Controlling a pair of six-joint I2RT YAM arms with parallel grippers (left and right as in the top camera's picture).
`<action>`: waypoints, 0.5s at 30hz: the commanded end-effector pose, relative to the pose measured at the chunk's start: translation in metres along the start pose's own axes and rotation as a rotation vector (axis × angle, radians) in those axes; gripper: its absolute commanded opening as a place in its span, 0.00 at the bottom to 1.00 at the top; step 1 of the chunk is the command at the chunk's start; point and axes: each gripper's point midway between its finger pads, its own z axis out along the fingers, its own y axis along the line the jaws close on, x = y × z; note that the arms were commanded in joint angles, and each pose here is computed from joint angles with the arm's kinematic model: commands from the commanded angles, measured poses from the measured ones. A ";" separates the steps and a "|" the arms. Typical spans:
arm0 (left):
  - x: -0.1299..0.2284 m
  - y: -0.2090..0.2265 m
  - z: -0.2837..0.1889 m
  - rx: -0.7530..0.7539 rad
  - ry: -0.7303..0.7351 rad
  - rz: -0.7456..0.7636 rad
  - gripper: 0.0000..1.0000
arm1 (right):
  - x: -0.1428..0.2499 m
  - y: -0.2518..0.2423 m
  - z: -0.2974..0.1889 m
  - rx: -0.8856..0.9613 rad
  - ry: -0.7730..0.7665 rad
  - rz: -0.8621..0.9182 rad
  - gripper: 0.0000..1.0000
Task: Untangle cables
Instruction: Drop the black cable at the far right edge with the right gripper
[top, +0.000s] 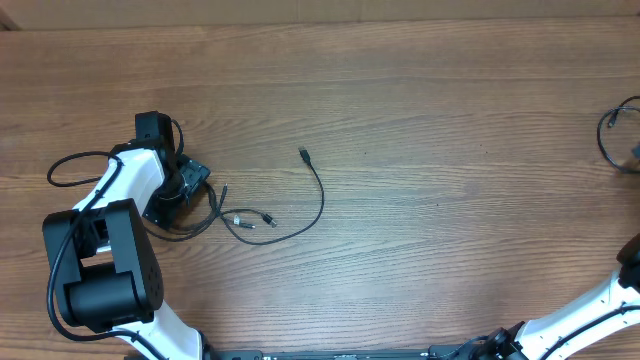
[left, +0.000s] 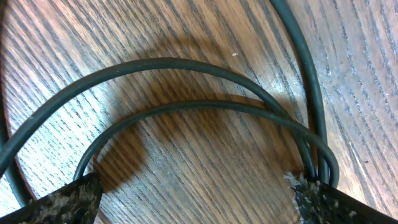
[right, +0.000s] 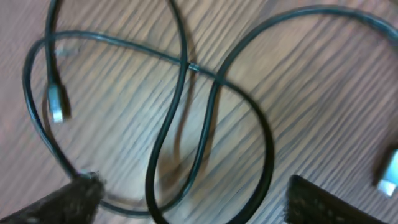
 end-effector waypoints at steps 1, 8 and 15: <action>0.028 0.015 0.037 -0.055 0.104 0.018 0.99 | -0.017 -0.005 -0.005 0.036 -0.064 0.013 0.79; 0.028 0.015 0.037 -0.055 0.104 0.018 0.99 | 0.002 -0.011 0.036 0.040 -0.018 0.016 0.61; 0.028 0.015 0.037 -0.055 0.104 0.018 1.00 | 0.016 -0.011 0.066 0.026 0.009 0.017 0.22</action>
